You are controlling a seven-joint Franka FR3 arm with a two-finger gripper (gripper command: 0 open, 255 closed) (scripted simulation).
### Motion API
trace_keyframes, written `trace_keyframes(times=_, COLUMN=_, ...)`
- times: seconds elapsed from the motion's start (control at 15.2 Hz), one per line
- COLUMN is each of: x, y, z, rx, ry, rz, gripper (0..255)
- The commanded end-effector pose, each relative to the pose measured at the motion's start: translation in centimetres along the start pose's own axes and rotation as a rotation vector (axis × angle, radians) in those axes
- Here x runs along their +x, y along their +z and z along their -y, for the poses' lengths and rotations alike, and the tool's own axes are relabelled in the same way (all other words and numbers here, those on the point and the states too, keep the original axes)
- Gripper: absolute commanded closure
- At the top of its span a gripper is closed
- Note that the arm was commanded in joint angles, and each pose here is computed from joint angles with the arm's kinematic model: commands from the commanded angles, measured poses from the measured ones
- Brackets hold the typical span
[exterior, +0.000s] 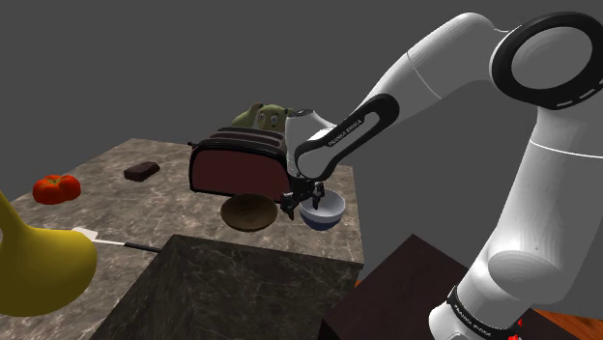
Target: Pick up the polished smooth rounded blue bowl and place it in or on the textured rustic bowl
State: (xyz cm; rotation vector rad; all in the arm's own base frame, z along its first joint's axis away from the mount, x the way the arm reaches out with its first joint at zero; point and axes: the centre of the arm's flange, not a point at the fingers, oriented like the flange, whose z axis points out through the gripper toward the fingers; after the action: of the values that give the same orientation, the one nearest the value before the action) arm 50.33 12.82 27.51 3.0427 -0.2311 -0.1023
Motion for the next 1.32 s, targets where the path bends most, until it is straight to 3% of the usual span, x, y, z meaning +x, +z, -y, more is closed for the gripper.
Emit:
trace_keyframes(times=0.0, x=0.0, y=0.0, z=0.0, rx=0.0, ry=0.0, rz=0.0, gripper=0)
trace_keyframes(times=0.13, x=0.0, y=0.0, z=0.0, rx=0.0, ry=0.0, rz=0.0, gripper=0)
trace_keyframes(times=0.2, x=0.0, y=0.0, z=0.0, rx=0.0, ry=0.0, rz=0.0, gripper=255)
trace_keyframes(times=0.79, x=0.0, y=0.0, z=0.0, rx=0.0, ry=0.0, rz=0.0, gripper=255)
trace_keyframes(times=1.25, x=-0.2, y=-3.7, z=-0.3, rx=0.0, ry=0.0, rz=0.0, gripper=255)
